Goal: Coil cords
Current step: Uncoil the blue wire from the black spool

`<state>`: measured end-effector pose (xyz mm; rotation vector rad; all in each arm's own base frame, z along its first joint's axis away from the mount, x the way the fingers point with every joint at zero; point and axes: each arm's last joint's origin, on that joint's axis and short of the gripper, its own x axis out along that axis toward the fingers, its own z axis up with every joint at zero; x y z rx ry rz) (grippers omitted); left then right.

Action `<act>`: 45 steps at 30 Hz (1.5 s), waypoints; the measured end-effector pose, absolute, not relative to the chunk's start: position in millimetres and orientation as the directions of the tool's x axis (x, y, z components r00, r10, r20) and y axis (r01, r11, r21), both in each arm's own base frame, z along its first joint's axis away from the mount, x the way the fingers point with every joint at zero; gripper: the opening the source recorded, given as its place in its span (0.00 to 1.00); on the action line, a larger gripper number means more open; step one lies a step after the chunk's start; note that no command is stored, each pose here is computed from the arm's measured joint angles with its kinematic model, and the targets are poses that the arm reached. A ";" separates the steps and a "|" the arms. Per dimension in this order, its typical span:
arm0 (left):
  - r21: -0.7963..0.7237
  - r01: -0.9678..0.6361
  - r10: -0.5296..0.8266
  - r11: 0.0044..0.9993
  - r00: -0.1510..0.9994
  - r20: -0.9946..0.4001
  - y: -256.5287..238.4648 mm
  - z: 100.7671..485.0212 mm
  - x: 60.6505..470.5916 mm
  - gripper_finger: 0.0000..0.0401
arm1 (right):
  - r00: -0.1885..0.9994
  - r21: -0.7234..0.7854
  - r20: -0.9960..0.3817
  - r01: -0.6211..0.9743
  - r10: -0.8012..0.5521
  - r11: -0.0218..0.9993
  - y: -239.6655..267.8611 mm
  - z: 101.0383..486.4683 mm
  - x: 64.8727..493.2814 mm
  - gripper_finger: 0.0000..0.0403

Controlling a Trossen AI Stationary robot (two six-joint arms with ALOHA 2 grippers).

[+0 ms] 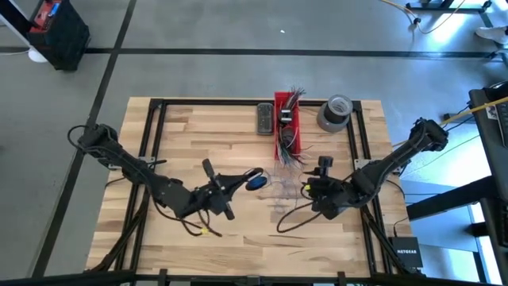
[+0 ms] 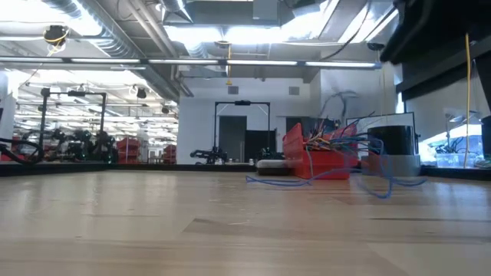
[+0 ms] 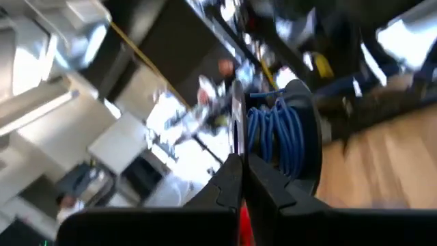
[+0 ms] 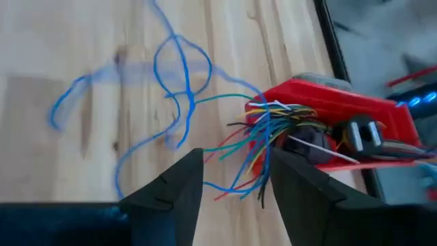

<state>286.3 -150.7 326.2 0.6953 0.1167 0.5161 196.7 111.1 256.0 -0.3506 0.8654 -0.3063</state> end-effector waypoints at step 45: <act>0.674 -0.365 0.567 0.643 0.818 -0.098 -134.2 319.1 272.1 0.01 | 0.572 -0.515 -0.404 0.503 -0.714 0.694 30.9 307.4 204.1 0.43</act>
